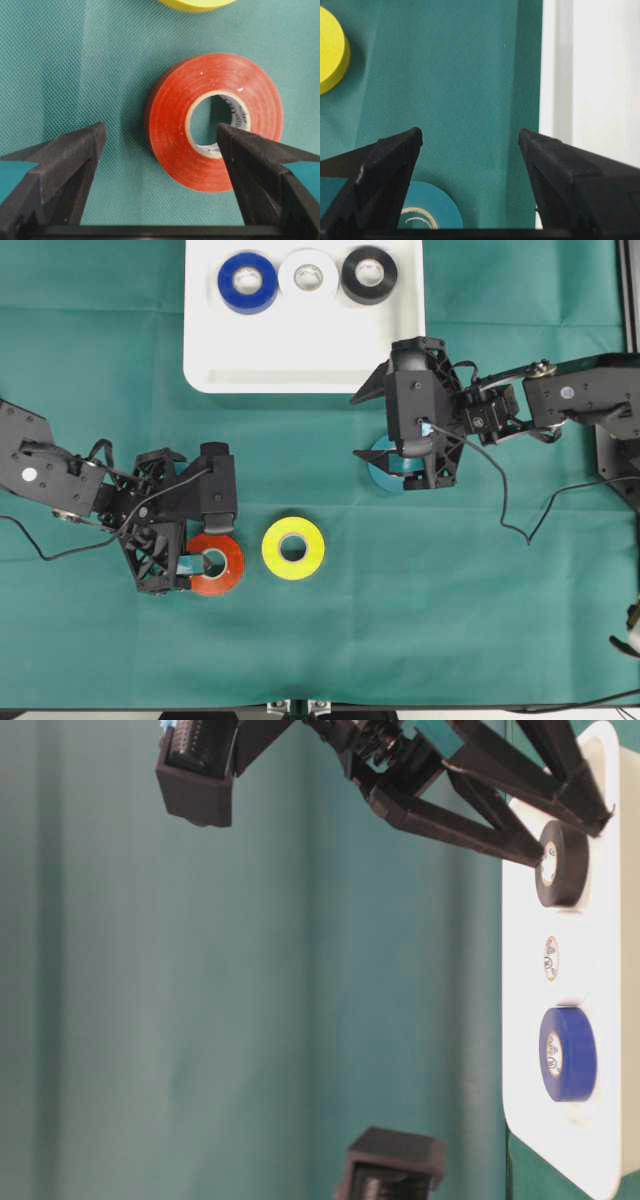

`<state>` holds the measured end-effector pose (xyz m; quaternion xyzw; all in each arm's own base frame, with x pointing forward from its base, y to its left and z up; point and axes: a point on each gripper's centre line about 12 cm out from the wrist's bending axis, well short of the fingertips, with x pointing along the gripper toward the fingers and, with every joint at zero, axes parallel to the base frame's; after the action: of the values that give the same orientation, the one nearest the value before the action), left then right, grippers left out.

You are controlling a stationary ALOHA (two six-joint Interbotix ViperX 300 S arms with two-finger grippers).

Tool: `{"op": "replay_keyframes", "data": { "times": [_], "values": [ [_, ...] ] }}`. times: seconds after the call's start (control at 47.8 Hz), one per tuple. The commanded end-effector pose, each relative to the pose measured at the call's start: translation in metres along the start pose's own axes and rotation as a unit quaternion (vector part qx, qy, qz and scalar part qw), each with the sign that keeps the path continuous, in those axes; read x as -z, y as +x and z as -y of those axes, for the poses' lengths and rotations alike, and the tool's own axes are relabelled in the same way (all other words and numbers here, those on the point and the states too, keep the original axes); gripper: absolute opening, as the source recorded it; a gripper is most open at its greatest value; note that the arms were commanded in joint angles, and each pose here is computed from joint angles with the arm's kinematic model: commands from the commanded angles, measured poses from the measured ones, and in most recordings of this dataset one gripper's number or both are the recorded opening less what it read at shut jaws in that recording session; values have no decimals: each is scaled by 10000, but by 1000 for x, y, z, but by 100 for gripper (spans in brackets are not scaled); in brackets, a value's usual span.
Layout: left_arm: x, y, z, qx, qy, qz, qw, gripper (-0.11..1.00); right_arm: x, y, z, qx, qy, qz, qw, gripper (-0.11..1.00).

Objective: Put the tape alternately from left to right into the white case.
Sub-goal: 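Lower the left gripper onto the red tape roll and grasp it, then lift the red tape roll and carry it into the white case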

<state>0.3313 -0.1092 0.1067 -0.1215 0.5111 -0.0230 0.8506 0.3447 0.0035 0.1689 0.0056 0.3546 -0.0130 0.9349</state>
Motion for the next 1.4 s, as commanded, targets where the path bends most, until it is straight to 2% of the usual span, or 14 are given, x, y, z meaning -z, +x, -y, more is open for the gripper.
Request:
{"op": "replay_keyframes", "data": {
  "times": [0.0, 0.335, 0.481, 0.544, 0.753, 0.857, 1.15, 1.38],
  "values": [
    [-9, -3, 6, 78, 21, 132, 9999, 76, -6, -3, -2, -36, 16, 116, 9999, 84],
    [-5, 8, 6, 29, 32, 3, 10000, 76, -5, -3, -2, -40, 16, 115, 9999, 84],
    [-6, 7, 7, 37, 63, 24, 10000, 71, -5, -3, -1, -34, 21, 115, 9999, 84],
    [-6, 6, 7, 41, 70, 31, 10000, 63, -6, -3, -1, -35, 21, 122, 9999, 84],
    [-9, 4, 8, 14, 71, -33, 10000, 11, -7, -3, -2, -41, 16, 138, 9999, 84],
    [-10, 3, 9, -20, 87, -110, 9999, -3, -8, -3, -1, -36, 29, 145, 9999, 84],
    [-12, 0, 10, -31, 96, -139, 9999, -4, -9, -3, -1, -40, 30, 159, 9999, 84],
    [-34, -36, 21, 236, 114, 405, 9988, -4, -9, -3, -1, -40, 22, 159, 9999, 84]
  ]
}}
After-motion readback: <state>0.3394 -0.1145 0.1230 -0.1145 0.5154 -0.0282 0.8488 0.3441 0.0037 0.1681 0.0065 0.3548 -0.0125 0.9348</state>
